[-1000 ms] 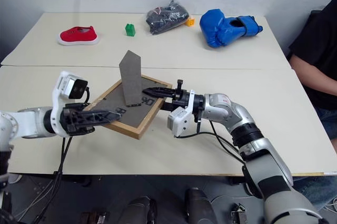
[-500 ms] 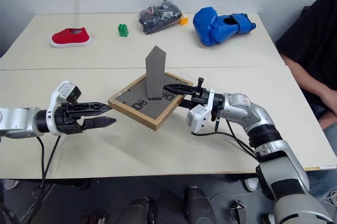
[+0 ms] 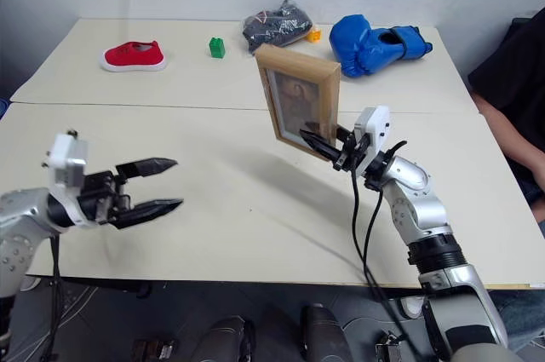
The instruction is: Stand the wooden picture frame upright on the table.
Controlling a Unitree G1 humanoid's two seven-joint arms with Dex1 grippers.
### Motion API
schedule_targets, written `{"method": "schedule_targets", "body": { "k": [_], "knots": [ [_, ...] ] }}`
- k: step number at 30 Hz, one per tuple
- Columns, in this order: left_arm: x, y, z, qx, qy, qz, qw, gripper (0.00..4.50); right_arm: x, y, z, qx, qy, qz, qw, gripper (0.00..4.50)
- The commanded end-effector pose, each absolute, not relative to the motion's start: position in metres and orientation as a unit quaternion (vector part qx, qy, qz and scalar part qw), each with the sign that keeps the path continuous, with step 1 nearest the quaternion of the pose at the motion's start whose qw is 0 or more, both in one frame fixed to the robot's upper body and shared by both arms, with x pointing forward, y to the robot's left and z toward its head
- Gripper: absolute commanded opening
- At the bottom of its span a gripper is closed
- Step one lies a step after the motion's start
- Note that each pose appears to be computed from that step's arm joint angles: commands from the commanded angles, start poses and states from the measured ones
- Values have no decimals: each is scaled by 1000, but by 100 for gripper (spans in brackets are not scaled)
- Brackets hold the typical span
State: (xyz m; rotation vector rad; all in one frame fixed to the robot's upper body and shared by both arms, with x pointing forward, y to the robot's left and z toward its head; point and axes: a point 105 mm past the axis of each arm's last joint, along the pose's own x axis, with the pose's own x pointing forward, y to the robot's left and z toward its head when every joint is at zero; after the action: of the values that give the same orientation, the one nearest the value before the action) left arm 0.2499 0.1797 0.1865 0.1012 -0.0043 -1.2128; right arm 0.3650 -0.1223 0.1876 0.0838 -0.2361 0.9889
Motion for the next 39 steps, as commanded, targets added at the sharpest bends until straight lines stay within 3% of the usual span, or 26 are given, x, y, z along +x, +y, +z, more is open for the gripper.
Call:
{"method": "schedule_targets", "body": {
  "k": [1, 7, 15, 18, 21, 27, 31, 39],
  "knots": [
    [250, 182, 184, 77, -17, -566, 821, 450, 381, -128, 192, 62, -122, 457, 879, 127],
    [256, 181, 188, 58, -30, -556, 829, 450, 401, -134, 155, 111, -79, 423, 896, 127],
    [257, 185, 190, 58, -30, -550, 832, 450, 407, -152, 128, 166, -36, 374, 912, 127],
    [256, 188, 190, 61, -28, -547, 834, 450, 400, -147, 121, 91, -16, 403, 910, 127],
    [256, 188, 187, 65, -25, -548, 834, 450, 394, -142, 118, 96, 6, 420, 902, 127],
    [258, 188, 185, 69, -26, -550, 832, 450, 400, -164, 101, 93, 57, 361, 926, 127],
    [261, 187, 186, 73, -27, -553, 830, 450, 403, -169, 103, 77, 51, 352, 932, 127],
    [263, 189, 187, 80, -27, -555, 828, 450, 389, -165, 118, 54, 13, 401, 914, 391]
  ]
}}
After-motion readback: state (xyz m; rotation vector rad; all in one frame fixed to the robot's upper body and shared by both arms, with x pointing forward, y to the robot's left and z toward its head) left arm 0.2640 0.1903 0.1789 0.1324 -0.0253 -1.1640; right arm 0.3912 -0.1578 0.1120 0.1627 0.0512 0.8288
